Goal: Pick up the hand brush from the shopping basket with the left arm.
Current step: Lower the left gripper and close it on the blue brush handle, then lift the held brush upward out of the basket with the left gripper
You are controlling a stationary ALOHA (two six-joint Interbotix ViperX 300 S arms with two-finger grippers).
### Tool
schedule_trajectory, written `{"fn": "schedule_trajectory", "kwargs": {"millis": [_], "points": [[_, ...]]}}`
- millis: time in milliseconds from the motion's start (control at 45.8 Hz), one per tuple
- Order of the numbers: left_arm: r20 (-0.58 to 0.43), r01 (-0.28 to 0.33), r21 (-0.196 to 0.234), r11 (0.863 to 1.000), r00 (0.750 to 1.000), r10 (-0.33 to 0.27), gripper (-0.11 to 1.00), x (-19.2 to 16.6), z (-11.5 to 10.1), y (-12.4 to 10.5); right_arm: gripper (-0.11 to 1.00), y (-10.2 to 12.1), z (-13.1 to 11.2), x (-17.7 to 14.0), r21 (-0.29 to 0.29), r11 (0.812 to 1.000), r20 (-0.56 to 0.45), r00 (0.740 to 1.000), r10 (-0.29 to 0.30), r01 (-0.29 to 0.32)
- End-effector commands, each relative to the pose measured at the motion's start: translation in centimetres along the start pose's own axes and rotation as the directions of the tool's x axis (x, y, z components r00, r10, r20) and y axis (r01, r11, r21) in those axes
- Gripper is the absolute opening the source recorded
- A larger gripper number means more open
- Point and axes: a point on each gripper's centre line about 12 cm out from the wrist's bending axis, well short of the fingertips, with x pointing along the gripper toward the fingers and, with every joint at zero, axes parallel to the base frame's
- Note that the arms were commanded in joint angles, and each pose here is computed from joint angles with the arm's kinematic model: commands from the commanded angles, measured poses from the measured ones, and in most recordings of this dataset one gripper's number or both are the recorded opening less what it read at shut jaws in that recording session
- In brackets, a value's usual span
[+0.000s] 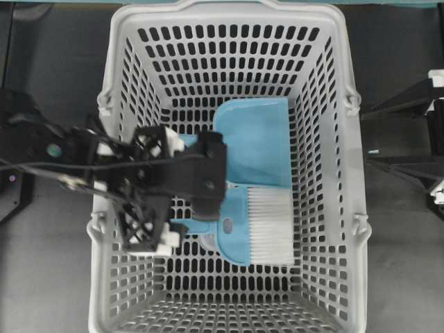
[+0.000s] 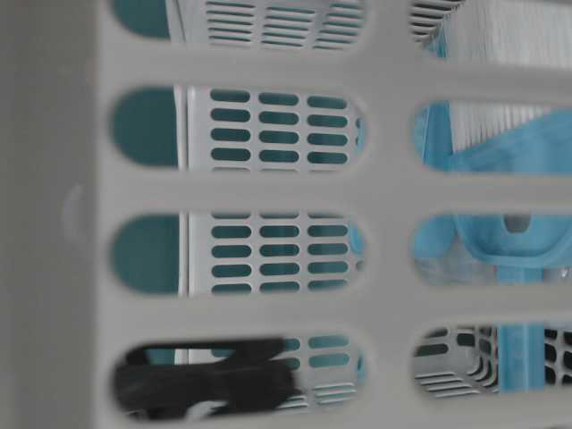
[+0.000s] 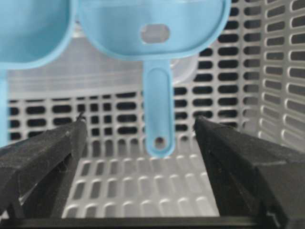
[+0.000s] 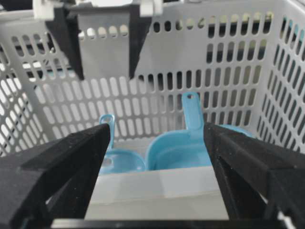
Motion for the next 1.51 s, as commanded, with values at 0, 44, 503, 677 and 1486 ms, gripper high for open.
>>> {"fn": "schedule_trajectory", "kwargs": {"millis": [0, 44, 503, 677, 1486], "points": [[0.003, 0.007, -0.003, 1.0, 1.0, -0.007, 0.89, 0.3, 0.5, -0.8, 0.76, 0.1, 0.9, 0.1, 0.002, 1.0, 0.021, 1.0, 0.002, -0.002], [-0.013, 0.005, -0.008, 1.0, 1.0, -0.005, 0.9, 0.9, 0.4, -0.9, 0.76, 0.1, 0.9, 0.1, 0.002, 1.0, 0.021, 1.0, 0.002, -0.002], [-0.169, -0.017, -0.01, 1.0, 0.985, 0.015, 0.9, 8.0, -2.0, -1.9, 0.76, 0.0, 0.7, 0.1, 0.003, 1.0, 0.015, 1.0, 0.001, -0.001], [-0.178, -0.019, -0.01, 1.0, 0.984, 0.017, 0.9, 9.5, -2.8, -1.6, 0.76, 0.1, 0.6, 0.1, 0.003, 1.0, 0.014, 1.0, 0.002, -0.003], [-0.131, -0.004, 0.003, 1.0, 0.991, 0.004, 0.34, 11.0, -3.1, -1.8, 0.76, 0.1, -0.1, 0.2, 0.006, 1.0, 0.0, 1.0, 0.003, -0.003]]}}
